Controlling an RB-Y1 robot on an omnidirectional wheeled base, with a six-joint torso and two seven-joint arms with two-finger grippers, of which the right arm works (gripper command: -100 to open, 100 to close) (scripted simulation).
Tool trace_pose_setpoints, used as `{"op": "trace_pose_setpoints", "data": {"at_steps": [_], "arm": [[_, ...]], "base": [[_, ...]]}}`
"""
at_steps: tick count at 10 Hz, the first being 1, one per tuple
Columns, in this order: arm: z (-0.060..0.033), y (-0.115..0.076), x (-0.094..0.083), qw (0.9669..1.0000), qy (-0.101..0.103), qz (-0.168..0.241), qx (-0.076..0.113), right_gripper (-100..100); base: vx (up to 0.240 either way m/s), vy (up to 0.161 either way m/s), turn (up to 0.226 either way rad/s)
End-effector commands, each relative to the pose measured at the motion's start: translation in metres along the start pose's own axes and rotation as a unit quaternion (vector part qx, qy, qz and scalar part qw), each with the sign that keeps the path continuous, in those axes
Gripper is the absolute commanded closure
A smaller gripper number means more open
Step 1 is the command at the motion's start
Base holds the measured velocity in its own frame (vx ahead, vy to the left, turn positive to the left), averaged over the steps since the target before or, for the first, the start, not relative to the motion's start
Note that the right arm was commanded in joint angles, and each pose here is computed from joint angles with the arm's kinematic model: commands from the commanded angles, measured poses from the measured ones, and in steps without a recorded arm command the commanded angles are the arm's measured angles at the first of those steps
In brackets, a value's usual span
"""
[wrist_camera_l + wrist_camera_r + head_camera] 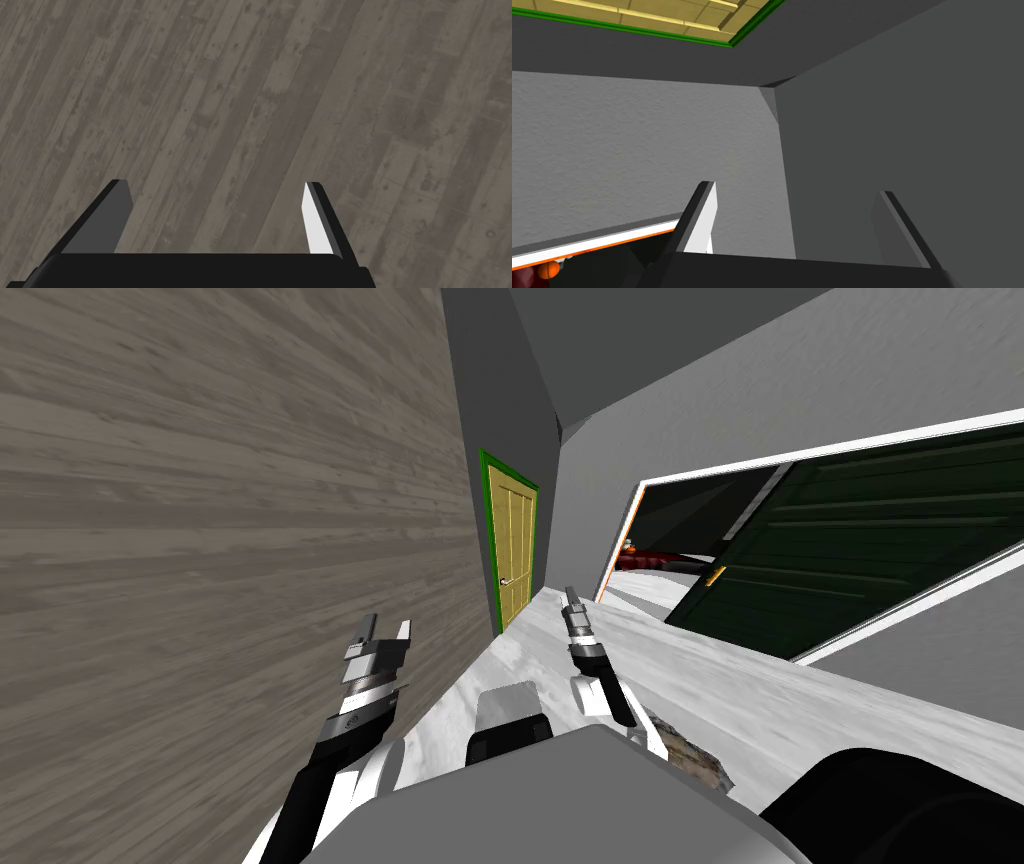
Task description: Pull the door open
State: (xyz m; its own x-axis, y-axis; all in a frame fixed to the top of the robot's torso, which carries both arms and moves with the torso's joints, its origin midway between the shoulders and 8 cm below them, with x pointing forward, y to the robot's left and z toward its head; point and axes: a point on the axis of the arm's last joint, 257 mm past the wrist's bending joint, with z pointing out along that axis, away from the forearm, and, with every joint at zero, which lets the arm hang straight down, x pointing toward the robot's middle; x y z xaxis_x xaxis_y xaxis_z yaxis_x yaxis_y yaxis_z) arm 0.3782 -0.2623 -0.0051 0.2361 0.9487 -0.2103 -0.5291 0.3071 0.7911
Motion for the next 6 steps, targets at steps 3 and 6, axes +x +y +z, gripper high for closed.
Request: {"op": "trace_pose_setpoints", "data": {"at_steps": [3,6], "arm": [[-0.0048,-0.02,0.013,0.9996,0.018,0.017,0.01,-100],[-0.0122,-0.044,0.028,0.9983,0.038,0.038,0.023,-100]], "base": [[0.092,-0.02,0.097],[0.124,-0.043,0.132]]}}
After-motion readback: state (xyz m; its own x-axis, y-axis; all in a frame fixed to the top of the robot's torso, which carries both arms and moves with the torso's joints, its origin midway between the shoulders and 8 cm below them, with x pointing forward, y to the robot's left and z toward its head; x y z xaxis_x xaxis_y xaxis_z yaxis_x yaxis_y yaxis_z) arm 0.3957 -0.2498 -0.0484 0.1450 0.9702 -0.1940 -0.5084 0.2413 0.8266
